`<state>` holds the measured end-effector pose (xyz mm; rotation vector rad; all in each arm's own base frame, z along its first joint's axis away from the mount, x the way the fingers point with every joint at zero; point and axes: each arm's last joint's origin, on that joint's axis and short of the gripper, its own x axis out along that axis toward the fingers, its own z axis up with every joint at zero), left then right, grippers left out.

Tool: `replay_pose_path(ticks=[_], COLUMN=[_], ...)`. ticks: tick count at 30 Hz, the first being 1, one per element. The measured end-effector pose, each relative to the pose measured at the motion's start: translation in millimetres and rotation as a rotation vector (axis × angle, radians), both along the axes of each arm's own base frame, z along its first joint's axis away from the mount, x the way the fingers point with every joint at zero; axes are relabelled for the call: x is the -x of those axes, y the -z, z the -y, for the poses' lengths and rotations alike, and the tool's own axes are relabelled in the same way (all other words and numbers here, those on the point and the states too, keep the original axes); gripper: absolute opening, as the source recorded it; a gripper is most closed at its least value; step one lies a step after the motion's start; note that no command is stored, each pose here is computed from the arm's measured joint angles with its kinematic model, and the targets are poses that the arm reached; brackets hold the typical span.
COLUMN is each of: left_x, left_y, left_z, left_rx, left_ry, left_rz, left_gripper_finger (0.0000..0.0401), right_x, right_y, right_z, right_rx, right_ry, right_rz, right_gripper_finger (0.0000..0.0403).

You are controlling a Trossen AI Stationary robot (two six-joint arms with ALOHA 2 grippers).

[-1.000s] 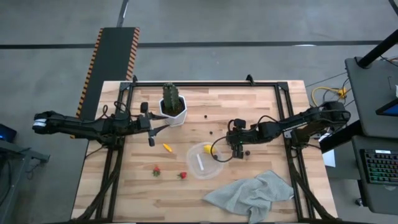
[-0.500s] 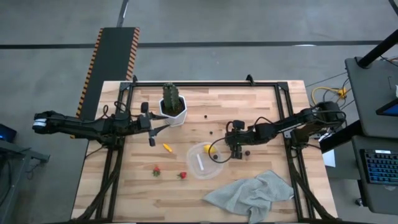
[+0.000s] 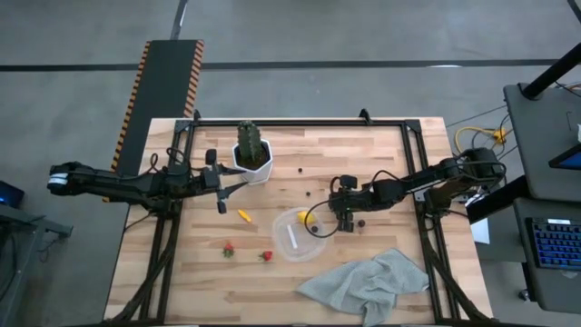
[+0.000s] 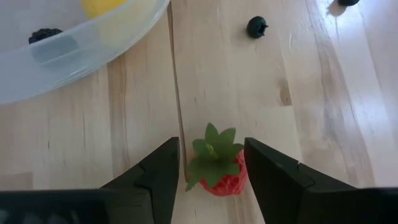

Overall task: Pick and placing Produce into tupperware
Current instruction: Put the top red strawberry into the transparent container

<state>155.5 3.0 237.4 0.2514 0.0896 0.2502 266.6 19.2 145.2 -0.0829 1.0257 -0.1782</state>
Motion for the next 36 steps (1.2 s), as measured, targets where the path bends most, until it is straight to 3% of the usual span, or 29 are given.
replay_pose_path(ticks=[31, 36], left_x=[0.1, 0.0], left_y=[0.0, 0.0], left_z=[0.0, 0.0], left_rx=[0.0, 0.0], left_ry=[0.0, 0.0], left_rz=[0.0, 0.0], left_gripper_finger=[0.0135, 0.0135], right_x=[0.7, 0.8], right_y=[0.2, 0.2], right_z=[0.7, 0.8], right_rx=[0.023, 0.029], right_ry=[0.003, 0.007], right_rz=[-0.007, -0.009], right_gripper_finger=[0.0014, 0.0009])
